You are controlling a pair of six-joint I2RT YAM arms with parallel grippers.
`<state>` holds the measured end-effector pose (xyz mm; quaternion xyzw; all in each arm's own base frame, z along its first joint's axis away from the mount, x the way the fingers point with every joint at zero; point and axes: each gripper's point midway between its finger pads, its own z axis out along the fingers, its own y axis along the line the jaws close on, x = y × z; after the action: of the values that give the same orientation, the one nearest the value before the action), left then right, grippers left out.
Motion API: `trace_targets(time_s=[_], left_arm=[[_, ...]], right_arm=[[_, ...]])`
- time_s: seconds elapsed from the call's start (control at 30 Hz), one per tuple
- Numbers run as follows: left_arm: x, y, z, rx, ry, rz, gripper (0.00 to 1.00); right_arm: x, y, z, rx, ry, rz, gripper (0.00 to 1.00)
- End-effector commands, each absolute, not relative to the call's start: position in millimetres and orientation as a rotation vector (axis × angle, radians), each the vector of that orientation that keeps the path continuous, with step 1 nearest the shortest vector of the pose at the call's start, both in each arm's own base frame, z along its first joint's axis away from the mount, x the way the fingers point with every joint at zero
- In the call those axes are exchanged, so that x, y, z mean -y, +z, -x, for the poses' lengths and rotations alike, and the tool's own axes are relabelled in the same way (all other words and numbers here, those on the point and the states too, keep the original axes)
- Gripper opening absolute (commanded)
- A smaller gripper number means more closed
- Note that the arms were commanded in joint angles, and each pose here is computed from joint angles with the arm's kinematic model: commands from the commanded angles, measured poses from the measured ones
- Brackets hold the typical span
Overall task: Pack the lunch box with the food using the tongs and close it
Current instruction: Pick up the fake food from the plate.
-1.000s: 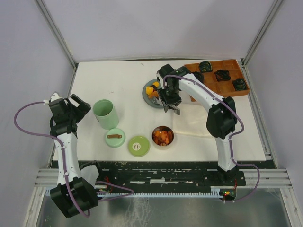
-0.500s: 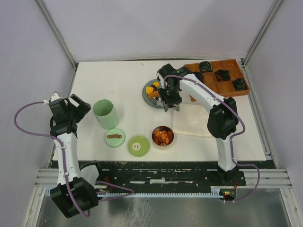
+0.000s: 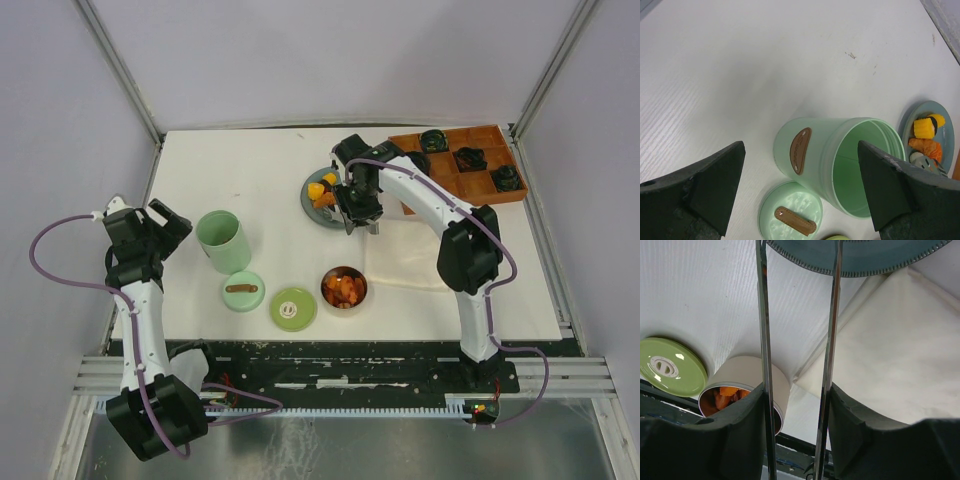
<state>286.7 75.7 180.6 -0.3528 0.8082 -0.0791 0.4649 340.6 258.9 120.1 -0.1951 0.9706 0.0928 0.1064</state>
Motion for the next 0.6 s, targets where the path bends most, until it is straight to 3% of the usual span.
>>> trace_targets(time_s=[0.0,0.57], left_arm=[[-79.2,190.3,-292.8,-1.937,-0.196,0.862,0.99],[-79.5,189.0,-293.6,-1.941,-0.198,0.864,0.99]], right_arm=[[-260.3,122.9,-353.0,-2.828,0.245,0.518,0.53],[-262.0,124.2,-355.2,-2.811,0.248,0.494,0.51]])
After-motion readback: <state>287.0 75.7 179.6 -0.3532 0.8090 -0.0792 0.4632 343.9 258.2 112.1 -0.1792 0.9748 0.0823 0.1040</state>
